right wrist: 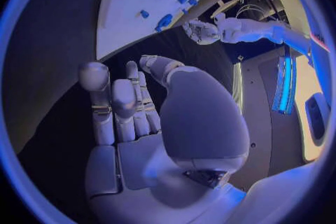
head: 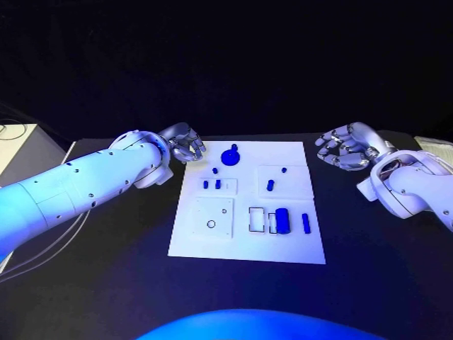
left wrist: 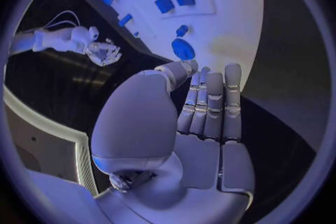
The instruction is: Assemble the parts on the task board
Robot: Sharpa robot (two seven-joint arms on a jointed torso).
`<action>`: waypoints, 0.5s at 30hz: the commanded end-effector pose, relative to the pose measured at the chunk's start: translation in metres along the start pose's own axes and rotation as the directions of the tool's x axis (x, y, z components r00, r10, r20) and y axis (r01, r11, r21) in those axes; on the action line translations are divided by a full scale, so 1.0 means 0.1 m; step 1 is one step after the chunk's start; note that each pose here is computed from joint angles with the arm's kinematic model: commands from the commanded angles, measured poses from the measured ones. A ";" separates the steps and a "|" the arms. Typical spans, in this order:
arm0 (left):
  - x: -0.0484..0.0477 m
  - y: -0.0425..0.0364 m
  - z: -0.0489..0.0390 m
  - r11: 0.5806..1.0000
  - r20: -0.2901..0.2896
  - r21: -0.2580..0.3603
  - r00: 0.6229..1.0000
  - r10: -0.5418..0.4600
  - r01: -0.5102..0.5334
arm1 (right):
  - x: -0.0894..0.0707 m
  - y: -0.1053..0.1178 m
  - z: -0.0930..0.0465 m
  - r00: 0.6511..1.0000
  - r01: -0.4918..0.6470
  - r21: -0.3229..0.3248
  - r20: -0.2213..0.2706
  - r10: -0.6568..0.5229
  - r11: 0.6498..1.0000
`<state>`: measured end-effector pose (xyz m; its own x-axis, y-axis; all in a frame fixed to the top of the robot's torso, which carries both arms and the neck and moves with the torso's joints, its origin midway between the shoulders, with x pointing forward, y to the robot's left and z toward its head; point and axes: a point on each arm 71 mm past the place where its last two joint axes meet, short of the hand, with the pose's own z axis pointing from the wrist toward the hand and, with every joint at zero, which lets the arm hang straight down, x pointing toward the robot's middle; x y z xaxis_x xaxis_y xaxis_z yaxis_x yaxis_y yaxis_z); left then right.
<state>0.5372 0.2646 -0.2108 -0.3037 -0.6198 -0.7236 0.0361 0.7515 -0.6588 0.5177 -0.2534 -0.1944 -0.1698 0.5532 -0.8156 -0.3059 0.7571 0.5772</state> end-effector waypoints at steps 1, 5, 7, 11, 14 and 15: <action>-0.038 0.005 -0.048 0.902 0.008 0.075 0.904 -0.427 0.426 | 0.11 0.07 0.02 0.974 0.196 -0.058 -0.102 -0.201 0.979; -0.032 0.073 -0.154 0.783 -0.030 0.111 0.789 -0.613 0.613 | 0.20 0.16 0.05 0.942 0.297 -0.088 -0.133 -0.307 0.951; -0.026 0.088 -0.201 0.734 -0.043 0.127 0.743 -0.668 0.668 | 0.25 0.20 0.07 0.927 0.335 -0.098 -0.144 -0.347 0.937; 0.000 0.092 -0.292 0.654 -0.068 0.161 0.669 -0.740 0.739 | 0.34 0.29 0.13 0.896 0.401 -0.120 -0.155 -0.416 0.908; 0.041 0.078 -0.347 0.620 -0.092 0.178 0.640 -0.763 0.764 | 0.41 0.37 0.18 0.881 0.429 -0.135 -0.156 -0.447 0.893; 0.058 0.071 -0.365 0.611 -0.101 0.182 0.633 -0.768 0.770 | 0.44 0.40 0.19 0.876 0.438 -0.140 -0.155 -0.456 0.888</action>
<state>0.5036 0.2785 -0.2176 -0.3072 -0.9485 -0.0774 -0.0706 0.1038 -0.9921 0.5161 -0.1965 -0.2028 -0.1730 0.2040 -0.9636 -0.4681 0.8437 0.2627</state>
